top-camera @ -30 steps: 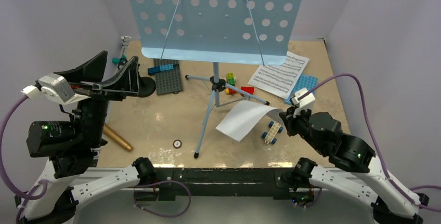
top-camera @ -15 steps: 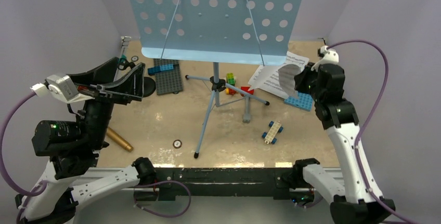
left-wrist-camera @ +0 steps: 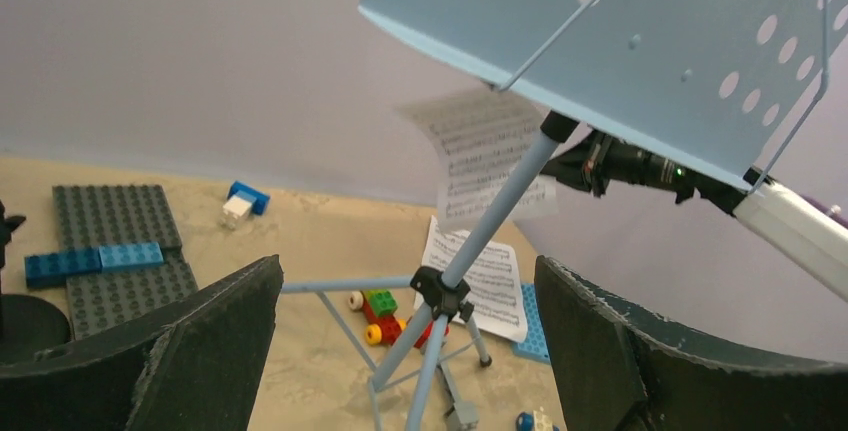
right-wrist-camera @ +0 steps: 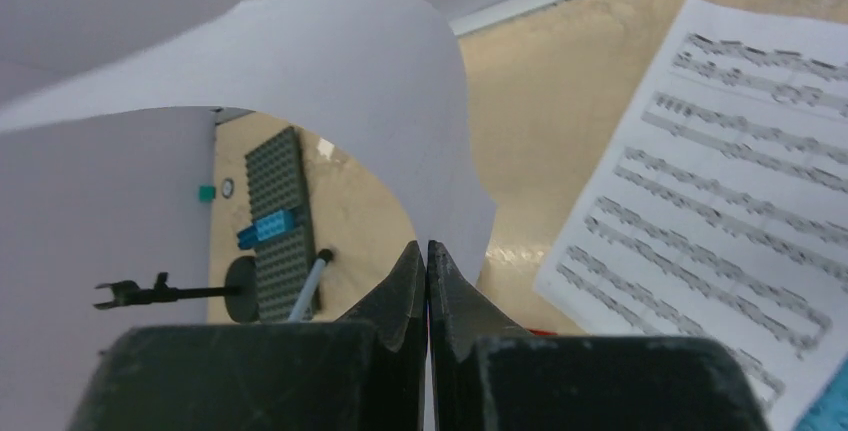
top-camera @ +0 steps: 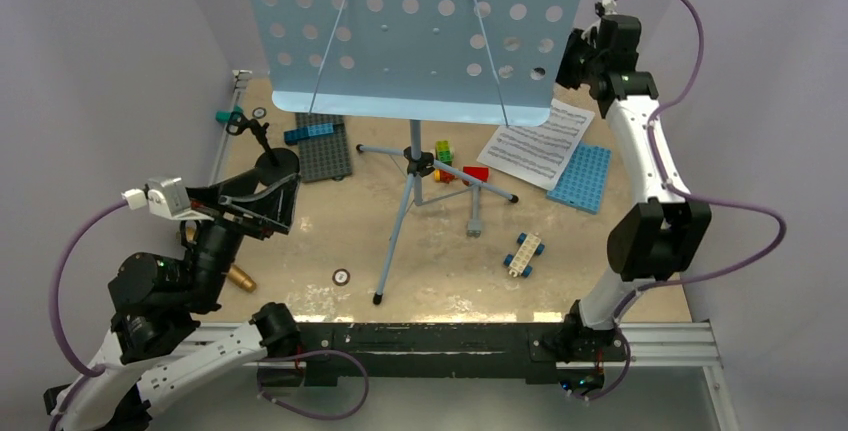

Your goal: Pack up the instrument practice props

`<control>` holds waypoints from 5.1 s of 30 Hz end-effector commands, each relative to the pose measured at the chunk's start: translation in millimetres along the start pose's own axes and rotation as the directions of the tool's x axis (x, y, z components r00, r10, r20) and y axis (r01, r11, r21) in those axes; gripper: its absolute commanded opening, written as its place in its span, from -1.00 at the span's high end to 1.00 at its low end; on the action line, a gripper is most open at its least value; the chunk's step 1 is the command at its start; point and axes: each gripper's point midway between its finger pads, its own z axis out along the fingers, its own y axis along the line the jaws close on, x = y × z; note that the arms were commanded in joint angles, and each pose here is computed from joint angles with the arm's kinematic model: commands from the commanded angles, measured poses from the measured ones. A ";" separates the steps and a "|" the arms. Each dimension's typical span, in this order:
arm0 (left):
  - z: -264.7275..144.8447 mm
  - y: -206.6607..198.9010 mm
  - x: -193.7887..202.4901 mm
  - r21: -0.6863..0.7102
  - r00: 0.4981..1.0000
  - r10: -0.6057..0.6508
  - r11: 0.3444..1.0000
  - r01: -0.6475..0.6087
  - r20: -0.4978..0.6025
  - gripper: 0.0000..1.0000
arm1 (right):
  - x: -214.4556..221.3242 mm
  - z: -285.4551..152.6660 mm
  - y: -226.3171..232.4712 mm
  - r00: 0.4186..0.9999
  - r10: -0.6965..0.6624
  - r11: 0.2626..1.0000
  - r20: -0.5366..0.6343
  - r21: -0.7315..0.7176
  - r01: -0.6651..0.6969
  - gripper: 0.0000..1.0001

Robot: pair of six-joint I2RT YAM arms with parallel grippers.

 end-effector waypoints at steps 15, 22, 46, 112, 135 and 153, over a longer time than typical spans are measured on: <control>-23.8 32.0 82.8 -0.109 0.972 -0.137 0.987 0.117 -0.191 -1.00 | 83.0 55.9 -162.8 0.957 0.213 0.957 -0.198 0.238 -0.164 1.00; -27.1 34.1 94.8 -0.130 0.960 -0.154 0.983 0.126 -0.234 -1.00 | 102.5 59.0 -182.1 0.946 0.218 0.945 -0.240 0.292 -0.144 1.00; -40.3 67.4 120.4 -0.369 0.925 -0.212 0.925 0.086 -0.315 -1.00 | 80.3 -100.8 -11.8 0.989 -0.040 0.999 0.143 0.012 0.039 -0.86; 110.0 -91.1 119.9 0.326 0.902 0.414 0.842 -0.430 0.121 -0.94 | 247.7 -161.2 36.1 0.839 -0.516 0.814 0.174 -0.207 0.544 -0.97; 191.6 -112.1 109.9 0.270 0.872 0.362 0.849 -0.455 0.329 -0.23 | 248.5 -166.0 34.3 0.846 -0.501 0.817 0.181 -0.223 0.532 -0.98; 194.3 -115.9 95.8 0.263 0.869 0.373 0.847 -0.462 0.324 1.00 | 251.0 -173.1 47.4 0.862 -0.482 0.814 0.156 -0.285 0.507 -0.98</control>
